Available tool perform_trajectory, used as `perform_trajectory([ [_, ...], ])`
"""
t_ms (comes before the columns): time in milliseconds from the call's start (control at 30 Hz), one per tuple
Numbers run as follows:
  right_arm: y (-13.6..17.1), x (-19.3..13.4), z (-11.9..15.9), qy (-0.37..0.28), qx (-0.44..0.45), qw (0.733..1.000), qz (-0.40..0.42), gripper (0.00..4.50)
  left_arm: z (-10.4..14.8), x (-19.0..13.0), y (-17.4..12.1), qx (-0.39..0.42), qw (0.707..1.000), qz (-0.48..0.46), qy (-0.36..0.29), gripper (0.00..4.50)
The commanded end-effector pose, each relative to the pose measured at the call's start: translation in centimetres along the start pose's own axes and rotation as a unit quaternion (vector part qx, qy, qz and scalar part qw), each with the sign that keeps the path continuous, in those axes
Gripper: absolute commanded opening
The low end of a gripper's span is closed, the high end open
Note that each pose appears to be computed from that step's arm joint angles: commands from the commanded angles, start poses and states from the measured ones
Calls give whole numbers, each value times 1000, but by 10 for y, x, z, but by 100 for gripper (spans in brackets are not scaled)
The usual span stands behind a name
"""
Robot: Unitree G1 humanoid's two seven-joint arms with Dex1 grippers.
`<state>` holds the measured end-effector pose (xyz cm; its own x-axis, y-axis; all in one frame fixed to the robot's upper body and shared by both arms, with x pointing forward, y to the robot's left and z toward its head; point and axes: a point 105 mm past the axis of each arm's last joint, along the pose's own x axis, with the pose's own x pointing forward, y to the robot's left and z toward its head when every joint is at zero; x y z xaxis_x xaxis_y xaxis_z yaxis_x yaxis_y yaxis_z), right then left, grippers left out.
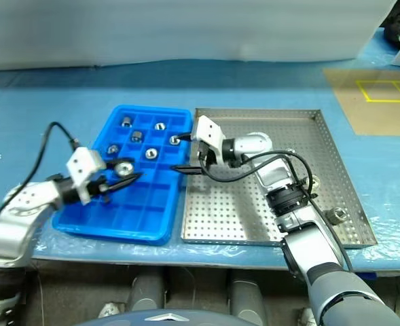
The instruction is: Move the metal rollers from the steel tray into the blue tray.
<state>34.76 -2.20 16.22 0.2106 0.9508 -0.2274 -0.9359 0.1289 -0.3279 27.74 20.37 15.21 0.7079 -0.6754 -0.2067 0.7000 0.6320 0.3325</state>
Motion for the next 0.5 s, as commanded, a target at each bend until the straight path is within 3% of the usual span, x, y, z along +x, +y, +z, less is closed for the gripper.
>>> perform_trajectory([
  [33,1,3,18,-27,-17,999,8,450,18,-31,2,-3,1000,15,-11,174],
  [500,16,37,35,-55,-37,993,99,450,-13,-61,-53,-54,996,10,64,174],
])
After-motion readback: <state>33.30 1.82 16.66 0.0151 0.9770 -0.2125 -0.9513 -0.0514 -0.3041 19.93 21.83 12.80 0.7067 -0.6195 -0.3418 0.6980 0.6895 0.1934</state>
